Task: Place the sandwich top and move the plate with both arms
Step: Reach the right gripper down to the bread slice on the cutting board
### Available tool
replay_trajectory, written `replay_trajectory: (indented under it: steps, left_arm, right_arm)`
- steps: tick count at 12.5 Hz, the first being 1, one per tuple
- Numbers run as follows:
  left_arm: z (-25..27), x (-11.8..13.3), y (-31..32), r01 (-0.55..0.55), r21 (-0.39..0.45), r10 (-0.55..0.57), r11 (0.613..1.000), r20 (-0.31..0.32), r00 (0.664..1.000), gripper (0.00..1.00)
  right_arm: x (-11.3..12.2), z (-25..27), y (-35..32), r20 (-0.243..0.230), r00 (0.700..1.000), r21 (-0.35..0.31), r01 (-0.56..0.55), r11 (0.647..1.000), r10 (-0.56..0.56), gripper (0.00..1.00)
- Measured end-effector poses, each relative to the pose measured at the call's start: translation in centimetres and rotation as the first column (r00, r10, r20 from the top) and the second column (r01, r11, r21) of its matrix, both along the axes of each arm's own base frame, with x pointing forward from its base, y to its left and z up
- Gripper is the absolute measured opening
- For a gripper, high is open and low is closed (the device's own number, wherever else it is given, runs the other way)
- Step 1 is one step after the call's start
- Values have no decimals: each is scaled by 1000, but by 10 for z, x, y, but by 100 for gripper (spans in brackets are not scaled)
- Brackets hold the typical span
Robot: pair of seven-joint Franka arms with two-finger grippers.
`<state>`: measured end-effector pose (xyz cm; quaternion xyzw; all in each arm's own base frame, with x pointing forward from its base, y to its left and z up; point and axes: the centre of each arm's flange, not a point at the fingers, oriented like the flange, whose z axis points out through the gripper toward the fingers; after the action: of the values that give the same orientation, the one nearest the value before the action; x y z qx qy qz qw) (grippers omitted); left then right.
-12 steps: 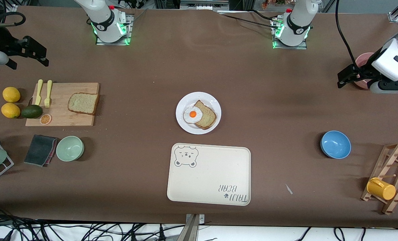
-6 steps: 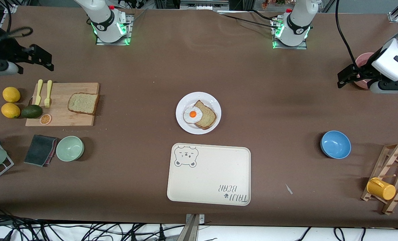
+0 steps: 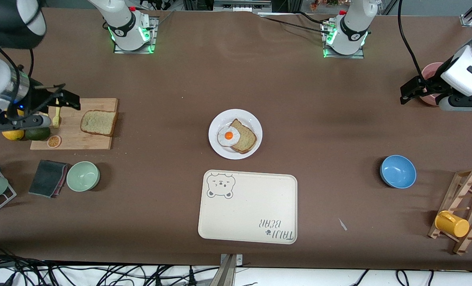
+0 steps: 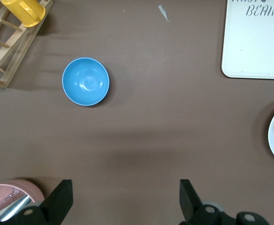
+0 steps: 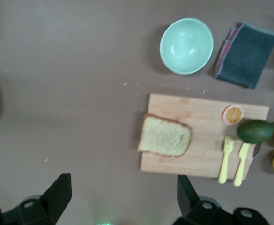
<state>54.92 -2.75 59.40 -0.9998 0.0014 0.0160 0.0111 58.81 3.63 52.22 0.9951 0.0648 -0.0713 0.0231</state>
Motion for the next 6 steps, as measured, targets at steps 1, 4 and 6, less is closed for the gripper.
replay_trajectory:
  steps: [1,4,6]
  left_arm:
    - [0,0,0,0,0,0,1000,0,1000,100]
    - [0,0,0,0,0,0,1000,-1,1000,100]
    - [0,0,0,0,0,0,1000,-1,1000,100]
  right_arm:
    - [5,-16,3,11,1000,-14,-12,1000,12,100]
    - [15,-59,11,8,1000,-27,8,1000,-8,100]
    - [22,-80,16,17,999,-43,28,999,-27,100]
